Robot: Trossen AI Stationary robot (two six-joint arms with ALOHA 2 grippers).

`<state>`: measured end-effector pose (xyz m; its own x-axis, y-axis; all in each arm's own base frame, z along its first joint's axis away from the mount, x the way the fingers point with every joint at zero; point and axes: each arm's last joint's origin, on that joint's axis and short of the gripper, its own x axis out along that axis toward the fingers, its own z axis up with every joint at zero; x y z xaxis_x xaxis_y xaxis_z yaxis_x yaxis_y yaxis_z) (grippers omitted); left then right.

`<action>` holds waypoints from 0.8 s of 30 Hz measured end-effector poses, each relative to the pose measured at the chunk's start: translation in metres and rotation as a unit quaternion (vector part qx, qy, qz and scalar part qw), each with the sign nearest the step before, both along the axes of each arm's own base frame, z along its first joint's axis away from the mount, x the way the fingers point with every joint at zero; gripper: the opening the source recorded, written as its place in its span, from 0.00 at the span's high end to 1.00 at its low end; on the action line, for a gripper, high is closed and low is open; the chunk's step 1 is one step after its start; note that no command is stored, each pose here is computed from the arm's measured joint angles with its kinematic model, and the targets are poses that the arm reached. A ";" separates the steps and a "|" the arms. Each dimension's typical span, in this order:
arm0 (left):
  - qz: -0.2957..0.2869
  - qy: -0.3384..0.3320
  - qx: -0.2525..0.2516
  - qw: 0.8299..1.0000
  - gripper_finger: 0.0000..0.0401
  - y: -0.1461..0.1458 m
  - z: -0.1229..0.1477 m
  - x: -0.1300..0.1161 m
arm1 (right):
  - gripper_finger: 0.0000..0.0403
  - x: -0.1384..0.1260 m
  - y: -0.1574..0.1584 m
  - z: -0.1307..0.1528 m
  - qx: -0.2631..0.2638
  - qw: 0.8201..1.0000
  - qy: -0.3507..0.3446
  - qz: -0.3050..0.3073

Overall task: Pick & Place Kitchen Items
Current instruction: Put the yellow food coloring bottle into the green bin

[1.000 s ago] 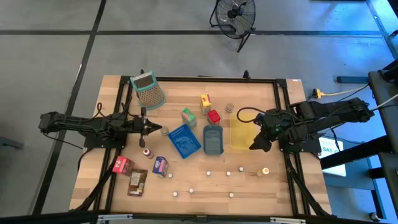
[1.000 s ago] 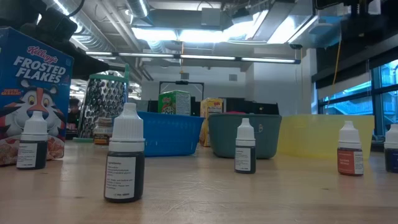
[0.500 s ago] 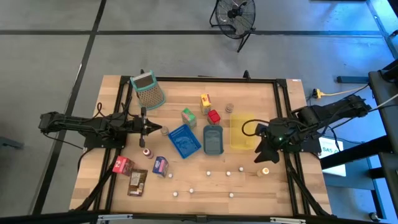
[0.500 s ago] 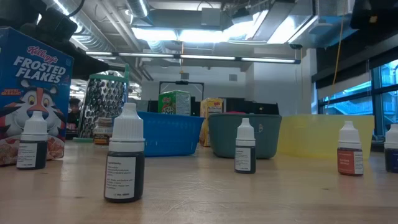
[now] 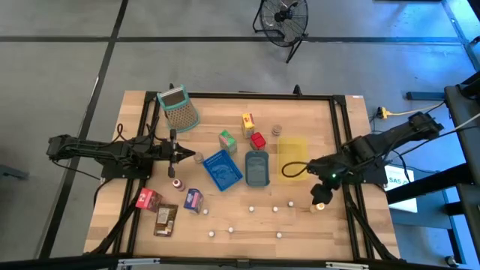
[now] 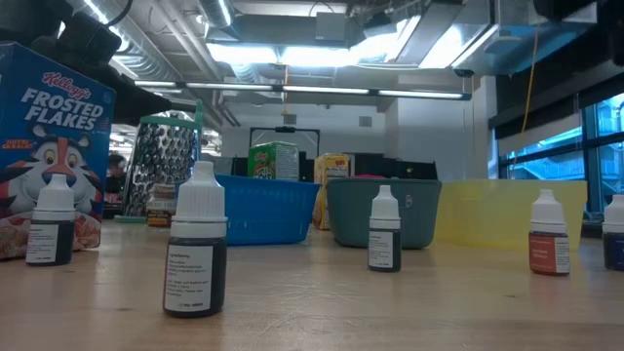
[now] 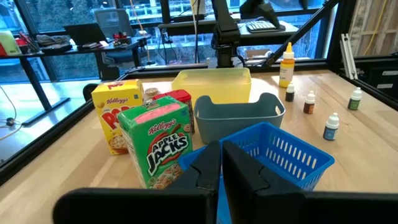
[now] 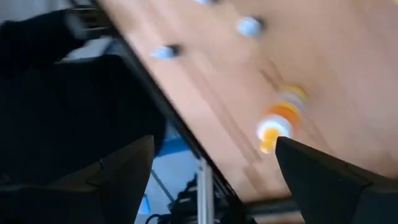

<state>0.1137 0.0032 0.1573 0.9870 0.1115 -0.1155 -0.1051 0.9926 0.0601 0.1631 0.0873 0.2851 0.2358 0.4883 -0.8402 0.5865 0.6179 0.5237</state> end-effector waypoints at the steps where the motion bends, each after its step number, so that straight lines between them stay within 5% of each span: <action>1: 0.000 0.000 0.000 1.000 0.97 0.000 0.000 0.000 | 0.16 -0.001 0.000 -0.003 -0.008 1.000 0.024 -0.008; 6: 0.000 -0.002 0.000 1.000 0.98 0.000 0.000 0.000 | 0.16 -0.008 -0.002 -0.016 -0.057 0.989 0.133 -0.036; 24: 0.000 -0.004 0.000 1.000 0.98 0.000 0.001 0.000 | 0.16 0.001 0.032 -0.042 -0.125 0.977 0.170 -0.002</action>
